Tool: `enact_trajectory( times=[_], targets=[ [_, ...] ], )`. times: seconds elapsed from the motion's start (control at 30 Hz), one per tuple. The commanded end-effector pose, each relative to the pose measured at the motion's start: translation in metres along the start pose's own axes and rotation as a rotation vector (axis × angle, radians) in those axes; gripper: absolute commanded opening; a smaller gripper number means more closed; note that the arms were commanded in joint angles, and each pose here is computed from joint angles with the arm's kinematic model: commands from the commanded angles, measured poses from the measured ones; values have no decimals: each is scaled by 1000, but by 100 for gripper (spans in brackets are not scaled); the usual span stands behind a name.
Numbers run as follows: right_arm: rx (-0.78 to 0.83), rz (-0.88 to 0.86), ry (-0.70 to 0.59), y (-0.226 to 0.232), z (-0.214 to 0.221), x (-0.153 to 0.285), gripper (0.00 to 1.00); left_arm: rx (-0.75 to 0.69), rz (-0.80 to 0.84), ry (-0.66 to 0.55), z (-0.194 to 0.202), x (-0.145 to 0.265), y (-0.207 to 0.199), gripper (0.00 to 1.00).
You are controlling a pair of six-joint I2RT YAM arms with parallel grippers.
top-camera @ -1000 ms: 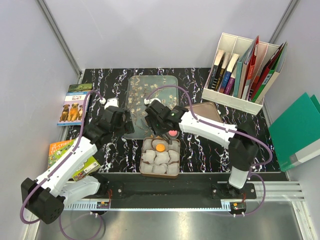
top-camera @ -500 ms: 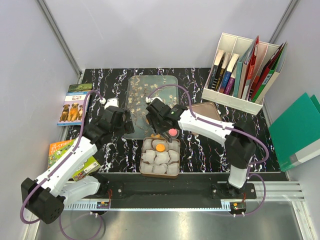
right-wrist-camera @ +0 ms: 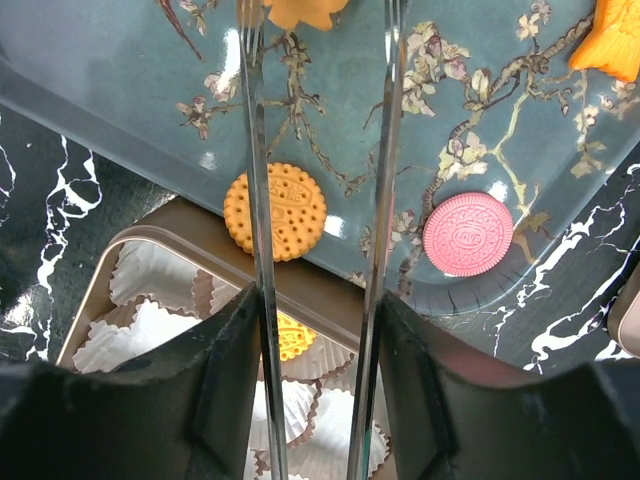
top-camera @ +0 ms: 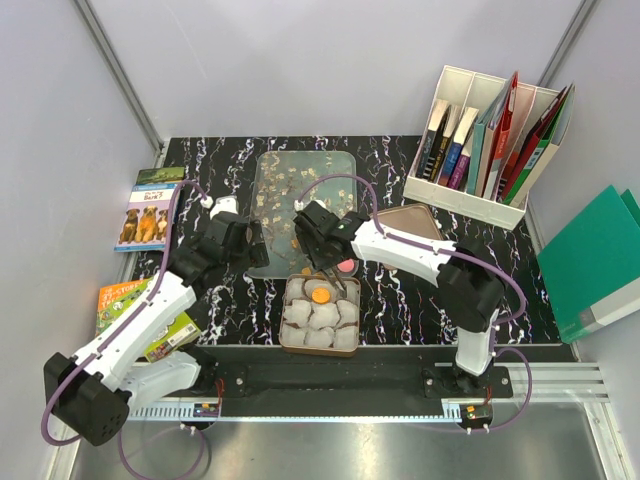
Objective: Pack the cookies
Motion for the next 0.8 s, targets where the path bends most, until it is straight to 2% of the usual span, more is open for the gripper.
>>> enact_trajectory(
  times=[0.0,0.5,0.57,0.7,0.77],
  targets=[
    [-12,-50,-41,3,-9,9,51,-3,-4,-17,-1,-3,-1,94],
    [-39,-127,-94,8,-21,50,42,4,-1,-21,0,-1,-1,94],
    [-36,-136,-81,9,-20,51,44,4,-1,-19,0,-2,0,94],
    [-36,-145,-40,11,-16,47,57,2,-1,-17,1,-2,-1,94],
    [-39,-148,-32,11,-15,45,57,1,-3,-17,1,-3,-1,94]
  ],
)
Point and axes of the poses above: each gripper's point midway between its finger pads, its own x axis back along the fingers, its own y axis along the line the jaws close on, z = x × y, the point moved 8 cm from there along x, back along the fingers, and after that the axes turned 13 degrees about -x, right-handed, at the moved point
